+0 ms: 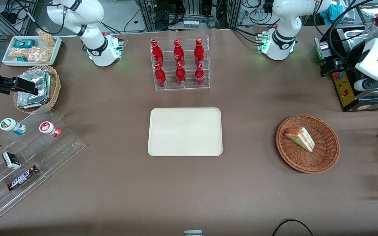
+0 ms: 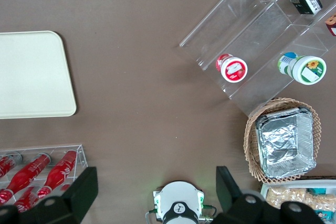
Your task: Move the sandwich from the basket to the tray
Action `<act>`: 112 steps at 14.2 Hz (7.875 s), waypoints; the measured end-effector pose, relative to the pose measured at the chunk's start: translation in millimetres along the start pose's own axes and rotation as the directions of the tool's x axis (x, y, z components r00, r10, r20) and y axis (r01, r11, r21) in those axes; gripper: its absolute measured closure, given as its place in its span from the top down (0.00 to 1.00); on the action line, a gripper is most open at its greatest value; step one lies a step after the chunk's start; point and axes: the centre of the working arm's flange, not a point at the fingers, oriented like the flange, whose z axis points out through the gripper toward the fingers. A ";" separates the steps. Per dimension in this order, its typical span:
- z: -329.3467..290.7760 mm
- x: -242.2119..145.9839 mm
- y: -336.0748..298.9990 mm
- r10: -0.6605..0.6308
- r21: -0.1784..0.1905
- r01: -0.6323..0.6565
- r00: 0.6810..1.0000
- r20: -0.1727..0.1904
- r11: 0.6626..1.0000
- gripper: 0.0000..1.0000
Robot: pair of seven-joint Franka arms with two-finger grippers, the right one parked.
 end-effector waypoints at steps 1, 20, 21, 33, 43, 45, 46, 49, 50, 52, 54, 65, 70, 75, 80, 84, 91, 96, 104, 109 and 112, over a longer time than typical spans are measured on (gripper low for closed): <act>-0.1 0.0 0.0 0.000 0.000 0.000 1.000 0.000 1.000 1.00; 190.2 122.2 -26.2 -0.224 -0.063 0.221 0.974 -0.038 0.973 1.00; 202.4 127.4 -27.1 -0.277 -0.072 0.273 0.960 -0.047 0.959 1.00; 326.2 156.4 -18.6 -0.484 -0.156 0.467 0.869 -0.100 0.871 1.00; 367.9 168.0 -15.3 -0.550 -0.165 0.533 0.832 -0.074 0.830 0.88; 367.8 168.2 -15.3 -0.553 -0.166 0.537 0.830 -0.073 0.827 0.65; 367.0 168.4 -15.4 -0.554 -0.167 0.537 0.829 -0.074 0.827 0.55; 354.5 168.8 -15.9 -0.555 -0.180 0.535 0.826 -0.092 0.826 0.30; 346.0 167.6 -15.8 -0.553 -0.185 0.531 0.827 -0.101 0.827 0.23; 321.6 161.2 -11.1 -0.529 -0.179 0.507 0.841 -0.110 0.843 0.20; 290.8 149.0 9.9 -0.464 -0.179 0.439 0.875 -0.139 0.881 0.20; 309.6 -10.9 357.7 0.095 -0.098 -0.115 0.978 -0.188 0.989 0.16; 359.8 -37.0 443.7 0.149 -0.070 -0.163 0.973 -0.177 0.984 0.19; 395.1 -27.7 472.2 0.079 -0.033 -0.088 0.974 -0.214 0.996 0.31; 366.9 -19.2 481.8 0.054 -0.081 -0.077 0.967 -0.249 0.994 0.56; 352.6 -13.6 483.1 0.037 -0.100 -0.066 0.964 -0.264 0.993 0.94; 218.4 39.7 365.6 -0.094 -0.024 0.091 0.977 -0.191 0.996 1.00; 127.2 60.4 215.4 -0.004 0.083 0.009 0.998 -0.067 0.997 1.00; 28.3 50.4 104.2 0.016 0.060 -0.013 0.998 -0.063 0.998 1.00; 3.1 20.6 67.9 -0.054 0.090 0.051 0.998 0.026 0.995 1.00; -6.7 16.2 52.5 -0.082 0.081 0.081 0.997 0.008 0.993 1.00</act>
